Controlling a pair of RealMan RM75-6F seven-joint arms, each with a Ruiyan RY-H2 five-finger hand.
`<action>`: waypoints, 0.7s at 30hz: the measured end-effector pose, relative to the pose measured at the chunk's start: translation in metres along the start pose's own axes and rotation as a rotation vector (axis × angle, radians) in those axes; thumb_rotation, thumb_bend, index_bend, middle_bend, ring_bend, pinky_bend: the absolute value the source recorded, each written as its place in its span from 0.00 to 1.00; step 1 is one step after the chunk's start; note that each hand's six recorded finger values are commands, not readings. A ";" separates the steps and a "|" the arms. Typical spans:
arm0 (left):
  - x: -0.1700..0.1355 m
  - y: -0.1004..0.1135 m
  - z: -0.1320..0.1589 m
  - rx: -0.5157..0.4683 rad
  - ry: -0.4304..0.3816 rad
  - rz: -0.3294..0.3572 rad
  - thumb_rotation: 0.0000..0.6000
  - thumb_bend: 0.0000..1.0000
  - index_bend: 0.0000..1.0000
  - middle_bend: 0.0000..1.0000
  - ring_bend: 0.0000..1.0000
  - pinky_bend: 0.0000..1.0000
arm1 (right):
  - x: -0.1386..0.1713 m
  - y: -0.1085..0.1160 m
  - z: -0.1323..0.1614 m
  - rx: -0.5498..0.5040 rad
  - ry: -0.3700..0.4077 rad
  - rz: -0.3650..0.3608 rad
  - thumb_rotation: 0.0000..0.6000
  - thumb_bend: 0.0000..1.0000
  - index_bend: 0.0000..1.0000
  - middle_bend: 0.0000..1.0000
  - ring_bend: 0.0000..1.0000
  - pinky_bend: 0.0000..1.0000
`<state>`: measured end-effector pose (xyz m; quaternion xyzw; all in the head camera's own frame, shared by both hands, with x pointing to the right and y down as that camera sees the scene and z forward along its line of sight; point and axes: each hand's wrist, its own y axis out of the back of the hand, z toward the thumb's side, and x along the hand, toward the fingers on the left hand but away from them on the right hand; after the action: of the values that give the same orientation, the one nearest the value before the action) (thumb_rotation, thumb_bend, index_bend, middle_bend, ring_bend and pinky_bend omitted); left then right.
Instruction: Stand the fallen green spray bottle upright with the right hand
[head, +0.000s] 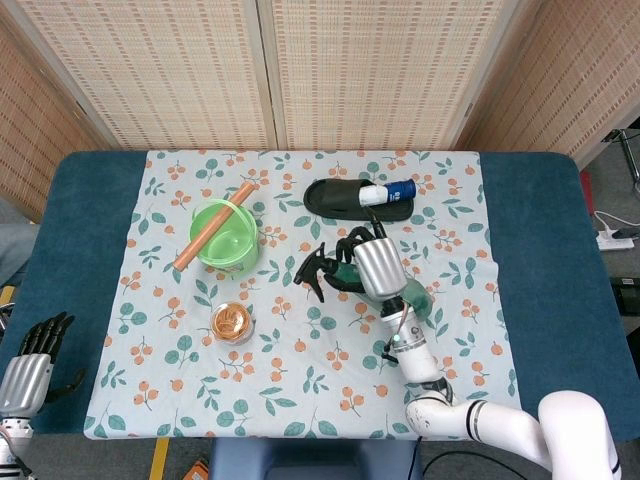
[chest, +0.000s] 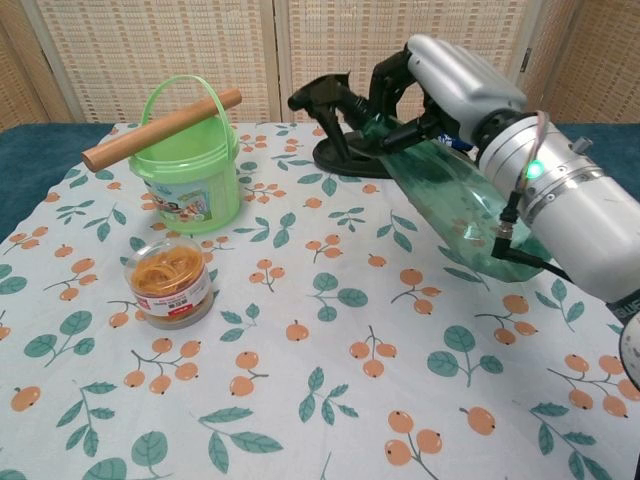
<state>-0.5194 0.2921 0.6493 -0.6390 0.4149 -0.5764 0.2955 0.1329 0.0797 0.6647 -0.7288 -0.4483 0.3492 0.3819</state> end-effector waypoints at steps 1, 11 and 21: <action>0.000 0.000 0.000 -0.002 -0.001 0.000 1.00 0.29 0.00 0.00 0.00 0.00 | 0.001 0.003 -0.006 -0.048 0.006 -0.025 1.00 0.15 0.85 0.67 0.35 0.07; 0.001 0.000 0.000 -0.002 0.003 0.006 1.00 0.29 0.00 0.00 0.00 0.00 | 0.014 0.023 -0.051 -0.328 0.104 -0.250 1.00 0.16 0.81 0.67 0.32 0.03; 0.000 0.001 -0.004 -0.009 0.012 0.007 1.00 0.29 0.00 0.00 0.00 0.00 | 0.027 0.013 -0.037 -0.717 0.170 -0.305 1.00 0.16 0.81 0.67 0.30 0.05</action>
<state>-0.5235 0.2924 0.6493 -0.6356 0.4215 -0.5772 0.2920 0.1789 0.0918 0.6663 -0.7674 -0.6117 0.0483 0.1862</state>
